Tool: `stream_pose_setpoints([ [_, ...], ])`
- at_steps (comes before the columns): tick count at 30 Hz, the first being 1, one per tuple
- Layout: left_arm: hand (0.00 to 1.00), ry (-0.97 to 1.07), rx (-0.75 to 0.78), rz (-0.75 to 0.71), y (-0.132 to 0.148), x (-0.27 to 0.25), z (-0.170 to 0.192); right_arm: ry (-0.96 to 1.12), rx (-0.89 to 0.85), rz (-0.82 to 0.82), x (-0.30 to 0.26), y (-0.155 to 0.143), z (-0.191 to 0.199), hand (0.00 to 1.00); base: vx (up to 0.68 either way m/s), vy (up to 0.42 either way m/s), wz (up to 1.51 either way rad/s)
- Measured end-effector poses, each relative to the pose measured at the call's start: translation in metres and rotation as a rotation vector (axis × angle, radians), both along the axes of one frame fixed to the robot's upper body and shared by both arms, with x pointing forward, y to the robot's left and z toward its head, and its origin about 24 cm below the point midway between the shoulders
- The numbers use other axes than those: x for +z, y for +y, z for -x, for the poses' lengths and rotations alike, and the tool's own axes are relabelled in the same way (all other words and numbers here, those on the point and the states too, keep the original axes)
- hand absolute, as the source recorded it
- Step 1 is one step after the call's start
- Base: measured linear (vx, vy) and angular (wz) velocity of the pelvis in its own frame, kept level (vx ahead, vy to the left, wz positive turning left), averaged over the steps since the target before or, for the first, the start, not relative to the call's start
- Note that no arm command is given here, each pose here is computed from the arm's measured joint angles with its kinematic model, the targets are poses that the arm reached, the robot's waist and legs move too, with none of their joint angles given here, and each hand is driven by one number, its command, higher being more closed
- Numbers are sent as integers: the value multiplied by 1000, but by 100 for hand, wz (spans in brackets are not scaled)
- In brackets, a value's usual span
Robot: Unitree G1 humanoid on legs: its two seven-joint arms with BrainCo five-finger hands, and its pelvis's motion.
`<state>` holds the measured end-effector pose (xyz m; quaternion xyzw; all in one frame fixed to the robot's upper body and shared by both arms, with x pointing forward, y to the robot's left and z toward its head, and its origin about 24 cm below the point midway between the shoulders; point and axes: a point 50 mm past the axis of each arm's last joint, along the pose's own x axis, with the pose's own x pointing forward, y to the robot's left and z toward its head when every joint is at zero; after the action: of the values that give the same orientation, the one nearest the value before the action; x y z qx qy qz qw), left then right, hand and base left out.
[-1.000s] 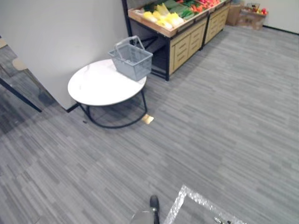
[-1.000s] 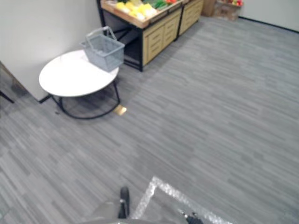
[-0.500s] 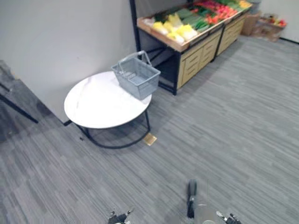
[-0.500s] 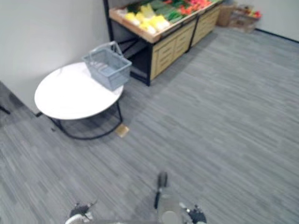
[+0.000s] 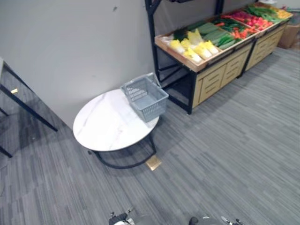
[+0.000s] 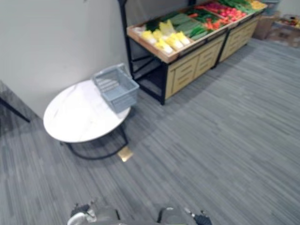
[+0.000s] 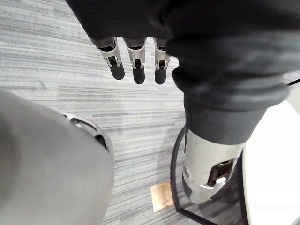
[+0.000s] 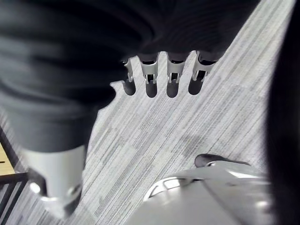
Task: Pick vegetable in the basket
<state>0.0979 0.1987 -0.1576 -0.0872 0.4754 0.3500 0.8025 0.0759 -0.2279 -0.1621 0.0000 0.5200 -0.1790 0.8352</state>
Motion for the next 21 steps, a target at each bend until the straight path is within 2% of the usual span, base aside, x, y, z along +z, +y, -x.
stream_pose_setpoints([
  [6, 0, -2, 60, -18, 3, 1, 1, 25, 35, 20, 0, -2, 5, 0, 365, 95, 1],
  [11, 0, 133, 124, -41, 14, -6, 45, 47, 86, -2, -4, 12, 11, 0, 561, 259, -24],
  [15, 0, 136, 92, -82, 22, -3, 41, 30, 87, -20, -4, 19, 7, 0, 563, 310, 23],
  [19, 0, 146, -59, -156, 32, 1, 33, 6, 82, -18, -4, 21, 6, 0, 511, 166, 69],
  [21, 0, 130, -83, -168, 33, 2, 25, -33, 86, -17, -1, 23, 0, 0, 446, -4, 112],
])
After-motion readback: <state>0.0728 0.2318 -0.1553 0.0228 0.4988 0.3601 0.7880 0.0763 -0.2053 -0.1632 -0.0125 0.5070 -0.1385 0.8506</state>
